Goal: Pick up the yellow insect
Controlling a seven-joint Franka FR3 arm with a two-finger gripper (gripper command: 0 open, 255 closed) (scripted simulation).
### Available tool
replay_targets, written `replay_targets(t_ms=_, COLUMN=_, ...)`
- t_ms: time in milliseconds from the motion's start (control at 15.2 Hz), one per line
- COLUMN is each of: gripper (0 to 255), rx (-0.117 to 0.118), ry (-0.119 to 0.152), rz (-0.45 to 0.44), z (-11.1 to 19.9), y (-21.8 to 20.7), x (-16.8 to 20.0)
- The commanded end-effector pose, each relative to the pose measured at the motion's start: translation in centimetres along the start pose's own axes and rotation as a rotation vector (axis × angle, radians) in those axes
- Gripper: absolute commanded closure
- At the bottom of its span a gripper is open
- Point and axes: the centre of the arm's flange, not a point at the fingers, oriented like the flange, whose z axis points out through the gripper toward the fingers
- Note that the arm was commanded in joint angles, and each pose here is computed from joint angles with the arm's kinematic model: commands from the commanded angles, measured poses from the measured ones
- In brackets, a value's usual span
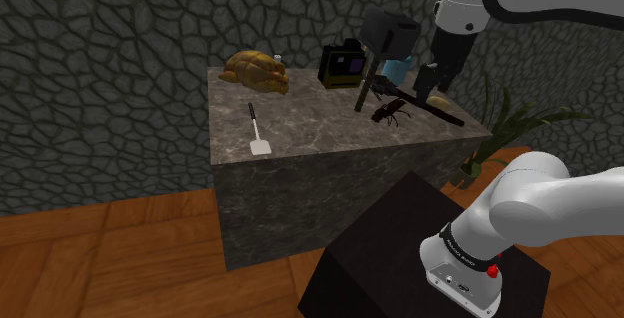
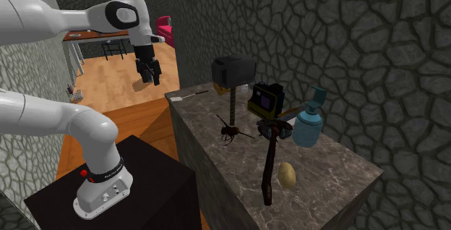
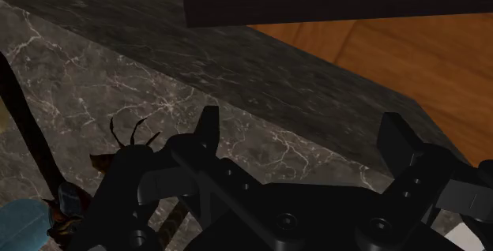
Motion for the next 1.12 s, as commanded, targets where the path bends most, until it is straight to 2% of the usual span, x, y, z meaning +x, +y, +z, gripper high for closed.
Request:
replay_targets(t_ms=0, gripper=0, rx=0.000, ry=0.000, rz=0.000, z=0.0, y=0.0, x=0.0)
replay_targets(t_ms=1056, gripper=0, rx=0.067, ry=0.119, rz=-0.240, z=13.1, y=16.7, x=4.5)
